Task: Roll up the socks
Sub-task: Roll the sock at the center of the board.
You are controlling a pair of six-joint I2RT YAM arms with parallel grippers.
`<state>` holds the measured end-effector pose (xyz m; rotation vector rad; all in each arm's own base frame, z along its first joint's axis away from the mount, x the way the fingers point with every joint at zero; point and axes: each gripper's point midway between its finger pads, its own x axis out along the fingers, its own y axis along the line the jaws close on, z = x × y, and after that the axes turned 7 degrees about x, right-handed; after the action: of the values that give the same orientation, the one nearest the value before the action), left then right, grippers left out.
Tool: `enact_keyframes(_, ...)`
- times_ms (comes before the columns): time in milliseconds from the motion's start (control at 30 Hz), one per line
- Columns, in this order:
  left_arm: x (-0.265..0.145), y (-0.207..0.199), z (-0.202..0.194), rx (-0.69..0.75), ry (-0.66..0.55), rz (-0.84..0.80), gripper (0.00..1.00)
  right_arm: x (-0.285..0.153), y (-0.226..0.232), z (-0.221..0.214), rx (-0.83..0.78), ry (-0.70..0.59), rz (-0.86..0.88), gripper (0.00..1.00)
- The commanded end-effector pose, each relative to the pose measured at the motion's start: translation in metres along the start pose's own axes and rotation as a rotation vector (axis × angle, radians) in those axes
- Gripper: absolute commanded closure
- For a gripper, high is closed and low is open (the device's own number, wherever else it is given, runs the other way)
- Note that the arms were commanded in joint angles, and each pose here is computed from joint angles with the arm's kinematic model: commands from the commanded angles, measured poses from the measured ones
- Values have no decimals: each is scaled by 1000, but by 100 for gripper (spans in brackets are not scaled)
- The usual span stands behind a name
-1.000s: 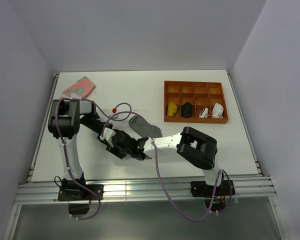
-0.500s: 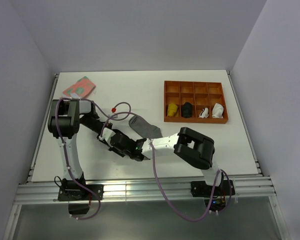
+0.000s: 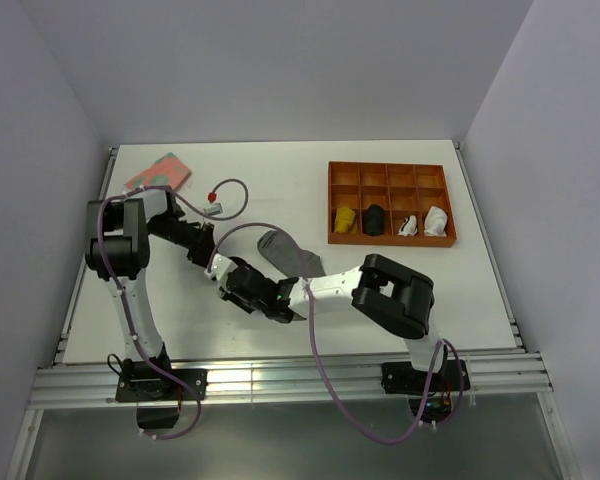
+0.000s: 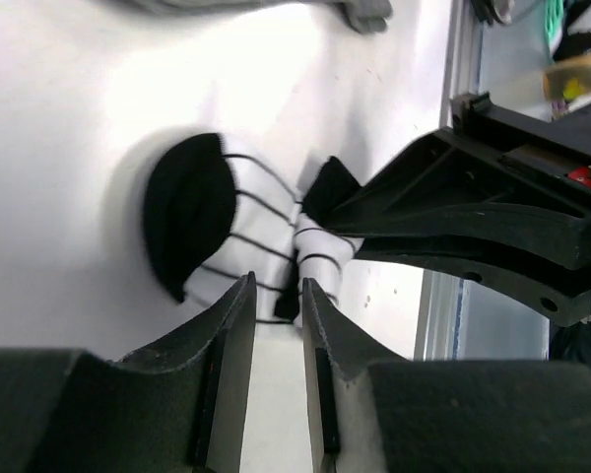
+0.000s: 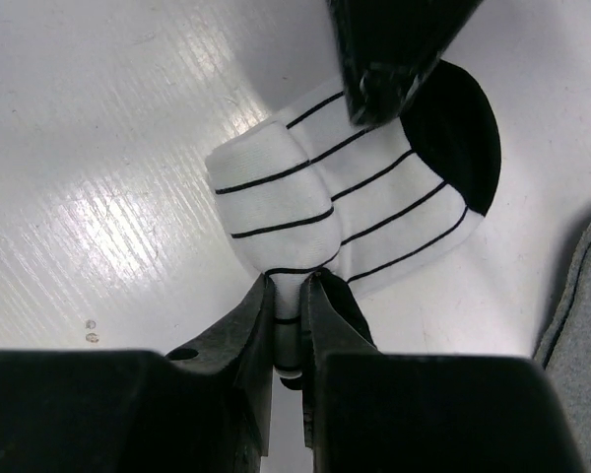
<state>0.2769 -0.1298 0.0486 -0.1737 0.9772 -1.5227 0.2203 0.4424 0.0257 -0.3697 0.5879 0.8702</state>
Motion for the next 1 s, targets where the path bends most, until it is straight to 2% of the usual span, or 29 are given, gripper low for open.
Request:
enact_keyframes(0,-15,4,20,36,-57,70,70,-10,-1,-21,5,68,-6,96)
enact_keyframes(33,-16,7,17,0,-41,91,70,-10,-1,-22,3,72,-5,96)
enact_keyframes(133,-17,18,12,26,-19,149,68,-9,0,-25,-2,88,-2,96)
enact_keyframes(367,-2,12,-6,27,43,122,67,-10,-1,-26,-11,99,-10,96)
enact_keyframes(400,9,12,-4,57,68,114,67,-10,-2,-24,-9,97,-11,96)
enact_keyframes(567,20,20,-4,33,91,140,70,-20,2,-24,-14,117,15,96)
enact_keyframes(633,21,26,-3,23,95,159,70,-26,7,-17,-9,105,50,97)
enact_keyframes(833,32,23,-3,32,117,163,72,-35,27,-27,-29,196,159,97)
enact_keyframes(967,39,25,-5,45,128,178,73,-35,50,-33,15,240,330,96)
